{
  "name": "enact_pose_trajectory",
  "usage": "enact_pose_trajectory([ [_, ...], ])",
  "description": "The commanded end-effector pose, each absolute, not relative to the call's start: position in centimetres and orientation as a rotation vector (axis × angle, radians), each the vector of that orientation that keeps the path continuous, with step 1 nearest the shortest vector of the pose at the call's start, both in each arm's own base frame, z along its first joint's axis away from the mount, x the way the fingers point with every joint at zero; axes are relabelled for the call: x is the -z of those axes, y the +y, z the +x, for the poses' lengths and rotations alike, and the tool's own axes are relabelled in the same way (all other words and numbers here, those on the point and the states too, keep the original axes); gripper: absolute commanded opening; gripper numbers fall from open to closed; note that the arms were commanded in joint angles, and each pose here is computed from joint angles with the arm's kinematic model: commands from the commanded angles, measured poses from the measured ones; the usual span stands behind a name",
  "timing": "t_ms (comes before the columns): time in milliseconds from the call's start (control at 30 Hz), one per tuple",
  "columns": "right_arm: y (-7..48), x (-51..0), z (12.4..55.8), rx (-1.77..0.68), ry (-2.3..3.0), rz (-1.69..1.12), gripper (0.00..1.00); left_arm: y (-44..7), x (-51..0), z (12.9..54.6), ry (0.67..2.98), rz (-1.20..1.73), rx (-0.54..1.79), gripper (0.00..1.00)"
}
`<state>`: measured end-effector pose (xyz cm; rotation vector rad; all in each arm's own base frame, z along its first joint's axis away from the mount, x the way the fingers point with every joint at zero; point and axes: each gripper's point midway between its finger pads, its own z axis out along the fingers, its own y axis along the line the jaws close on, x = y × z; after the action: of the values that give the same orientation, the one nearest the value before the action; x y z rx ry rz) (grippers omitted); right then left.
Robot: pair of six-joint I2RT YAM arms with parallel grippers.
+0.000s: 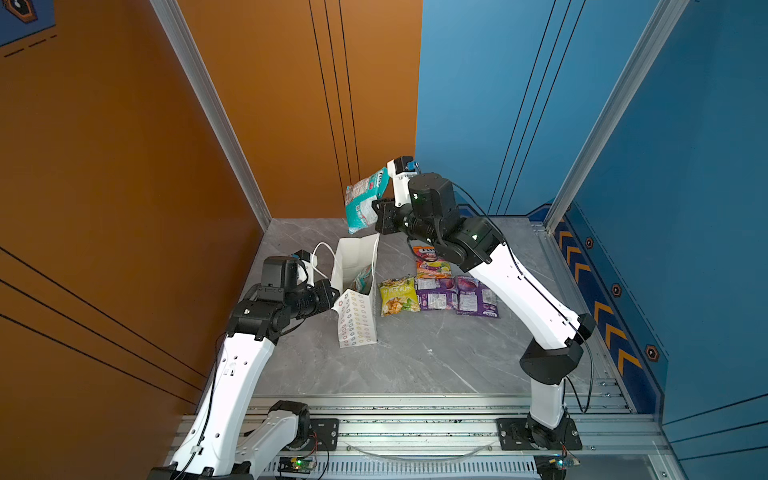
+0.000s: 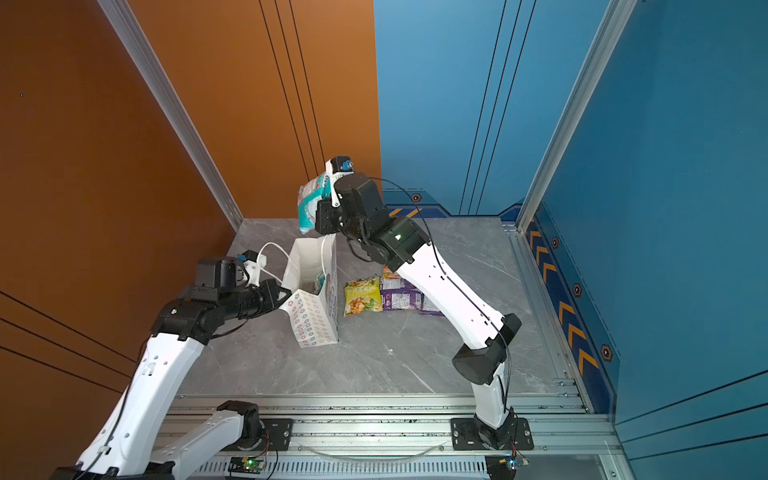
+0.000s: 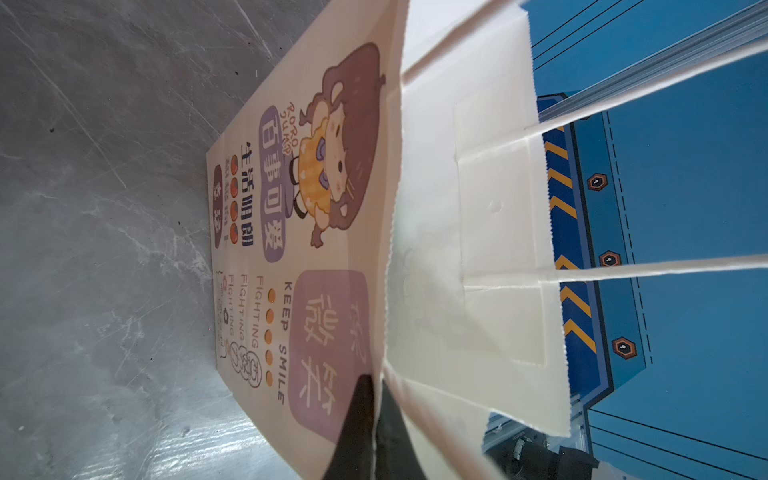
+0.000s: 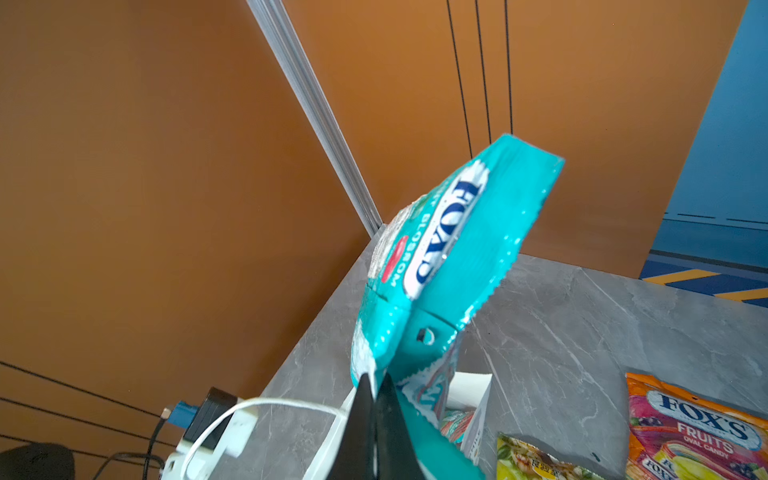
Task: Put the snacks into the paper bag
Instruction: 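Carry the teal packet with the right gripper over the bag opening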
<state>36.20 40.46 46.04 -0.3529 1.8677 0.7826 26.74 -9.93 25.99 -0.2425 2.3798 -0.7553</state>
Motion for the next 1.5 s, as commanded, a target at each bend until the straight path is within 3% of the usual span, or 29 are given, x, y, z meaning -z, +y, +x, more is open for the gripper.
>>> enact_pose_trajectory([
  [0,40.5,-48.0,35.1,-0.749,1.808,-0.373,0.00,-10.1,-26.3,26.5,2.368,-0.232,0.763,0.06],
  [733,40.7,-42.2,32.3,-0.590,1.932,-0.458,0.00,-9.9,-26.0,26.5,2.372,-0.235,0.739,0.06],
  [1467,40.6,-39.6,29.4,-0.571,1.993,-0.479,0.00,-9.5,-26.0,26.3,2.363,-0.242,0.721,0.06],
])
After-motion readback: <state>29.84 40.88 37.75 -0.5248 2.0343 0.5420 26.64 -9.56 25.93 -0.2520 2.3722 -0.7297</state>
